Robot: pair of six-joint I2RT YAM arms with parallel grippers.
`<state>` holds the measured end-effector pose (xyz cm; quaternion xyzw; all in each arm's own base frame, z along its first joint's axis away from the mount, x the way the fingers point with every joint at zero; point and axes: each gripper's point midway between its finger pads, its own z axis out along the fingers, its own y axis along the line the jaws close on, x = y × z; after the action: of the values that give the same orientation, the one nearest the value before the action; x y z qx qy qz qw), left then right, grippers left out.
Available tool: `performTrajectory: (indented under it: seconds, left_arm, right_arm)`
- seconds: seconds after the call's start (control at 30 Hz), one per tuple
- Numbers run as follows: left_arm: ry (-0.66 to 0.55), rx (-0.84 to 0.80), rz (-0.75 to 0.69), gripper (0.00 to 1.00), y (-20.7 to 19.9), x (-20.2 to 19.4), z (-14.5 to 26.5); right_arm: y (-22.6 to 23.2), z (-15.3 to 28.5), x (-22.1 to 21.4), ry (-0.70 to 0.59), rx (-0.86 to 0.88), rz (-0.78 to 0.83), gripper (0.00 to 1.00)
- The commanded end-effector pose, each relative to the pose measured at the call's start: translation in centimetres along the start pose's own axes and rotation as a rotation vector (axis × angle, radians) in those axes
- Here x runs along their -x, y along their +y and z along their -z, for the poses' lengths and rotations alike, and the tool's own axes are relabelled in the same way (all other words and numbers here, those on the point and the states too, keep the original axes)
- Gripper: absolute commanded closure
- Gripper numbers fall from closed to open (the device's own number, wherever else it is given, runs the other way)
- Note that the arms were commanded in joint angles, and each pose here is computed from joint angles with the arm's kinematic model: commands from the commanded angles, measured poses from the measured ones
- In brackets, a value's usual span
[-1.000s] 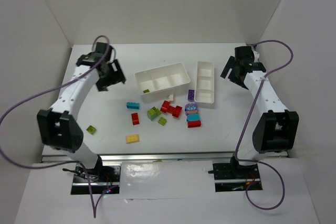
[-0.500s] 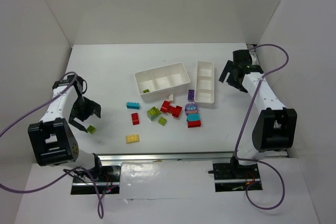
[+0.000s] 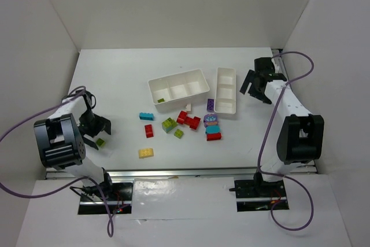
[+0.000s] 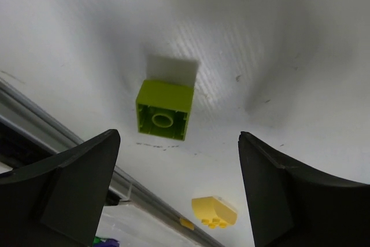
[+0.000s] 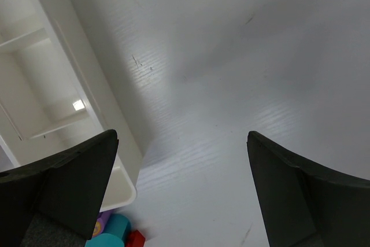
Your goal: Sort the legos into containers by color
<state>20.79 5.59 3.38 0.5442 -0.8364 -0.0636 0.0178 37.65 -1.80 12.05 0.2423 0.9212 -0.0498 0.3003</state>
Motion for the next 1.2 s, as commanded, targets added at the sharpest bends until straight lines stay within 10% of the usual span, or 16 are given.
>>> performTrajectory:
  seconds: [0.0, 0.33, 0.63, 0.9, 1.17]
  left_arm:
    - [-0.026, -0.019, 0.005, 0.08, -1.0, 1.1, -0.9]
    - [-0.024, -0.051, 0.002, 0.31, -1.6, 1.2, -3.0]
    - [-0.103, -0.213, -0.166, 0.82, -5.5, 2.2, 0.8]
    - [-0.348, -0.645, -0.637, 0.83, -18.1, -1.5, 16.2]
    - [-0.424, -0.676, -0.979, 0.88, -25.4, -9.1, 20.9]
  right_arm:
    - [0.6, -0.3, 1.2, -0.032, 0.003, 0.008, 0.00]
    - [1.0, 0.1, 2.1, -0.040, 0.010, 0.005, 0.00]
    - [1.0, 1.5, 3.3, -0.068, 0.012, -0.012, 0.00]
    - [1.8, 2.0, 4.3, -0.079, 0.039, -0.027, 0.00]
    - [2.0, 3.2, 5.4, -0.110, 0.055, -0.036, 0.00]
